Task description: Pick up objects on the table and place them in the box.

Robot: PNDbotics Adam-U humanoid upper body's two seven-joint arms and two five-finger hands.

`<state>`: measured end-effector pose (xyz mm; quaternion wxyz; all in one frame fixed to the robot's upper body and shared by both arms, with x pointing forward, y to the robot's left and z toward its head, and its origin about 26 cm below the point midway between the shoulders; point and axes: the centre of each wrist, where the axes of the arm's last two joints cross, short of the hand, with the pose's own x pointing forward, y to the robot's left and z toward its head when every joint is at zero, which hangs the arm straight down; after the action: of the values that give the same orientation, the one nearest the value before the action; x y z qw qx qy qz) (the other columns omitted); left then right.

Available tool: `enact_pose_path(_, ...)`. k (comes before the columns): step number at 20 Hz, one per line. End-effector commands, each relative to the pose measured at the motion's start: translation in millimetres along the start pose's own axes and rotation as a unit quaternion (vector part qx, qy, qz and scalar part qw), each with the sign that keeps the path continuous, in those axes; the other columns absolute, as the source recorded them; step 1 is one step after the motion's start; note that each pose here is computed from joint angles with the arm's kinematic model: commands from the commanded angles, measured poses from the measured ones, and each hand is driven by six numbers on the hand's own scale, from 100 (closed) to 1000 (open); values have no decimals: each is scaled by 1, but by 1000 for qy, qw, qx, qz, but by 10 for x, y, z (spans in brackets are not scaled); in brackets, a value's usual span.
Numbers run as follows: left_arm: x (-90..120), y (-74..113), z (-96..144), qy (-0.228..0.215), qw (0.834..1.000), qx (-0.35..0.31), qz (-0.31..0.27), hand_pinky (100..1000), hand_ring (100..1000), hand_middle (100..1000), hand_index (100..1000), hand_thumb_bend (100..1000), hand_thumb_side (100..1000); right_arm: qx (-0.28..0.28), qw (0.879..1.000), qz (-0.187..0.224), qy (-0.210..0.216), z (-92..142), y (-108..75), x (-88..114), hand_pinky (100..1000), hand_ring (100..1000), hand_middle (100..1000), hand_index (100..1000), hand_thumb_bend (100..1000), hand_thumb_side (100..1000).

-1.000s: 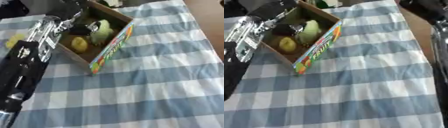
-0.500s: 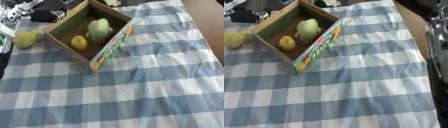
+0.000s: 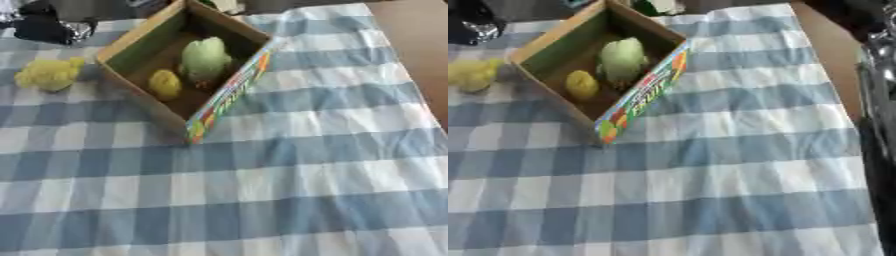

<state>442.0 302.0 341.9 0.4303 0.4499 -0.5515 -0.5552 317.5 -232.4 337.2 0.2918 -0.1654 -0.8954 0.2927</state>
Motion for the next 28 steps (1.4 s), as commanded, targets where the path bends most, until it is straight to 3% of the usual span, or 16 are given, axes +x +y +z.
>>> enact_pose_path(1,-180,146,80,22,1000,0,-12,812,934,911,1000,284,636,-9,1000,11,-9,-20,-79,40,829,834,510,847,428,783)
enact_pose_path(4,-224,117,62,25,999,-22,-21,826,960,933,1000,345,566,-10,1000,12,-9,-27,-83,42,829,833,507,845,430,783)
enact_pose_path(10,-316,64,22,46,995,-74,-40,837,981,952,1000,357,440,-10,1000,14,-11,-33,-90,43,830,833,504,845,430,782)
enact_pose_path(15,-394,-5,0,61,992,-110,-29,840,988,961,1000,437,590,-8,1000,15,-11,-35,-90,40,830,833,502,845,430,780)
enact_pose_path(21,-495,-93,-7,112,983,-141,-34,846,998,967,1000,477,621,-7,1000,14,-12,-39,-91,40,831,832,499,844,431,780)
enact_pose_path(28,-571,-154,-4,141,980,-138,-25,835,991,958,1000,423,643,-8,1000,15,-12,-43,-98,36,831,831,495,844,431,782)
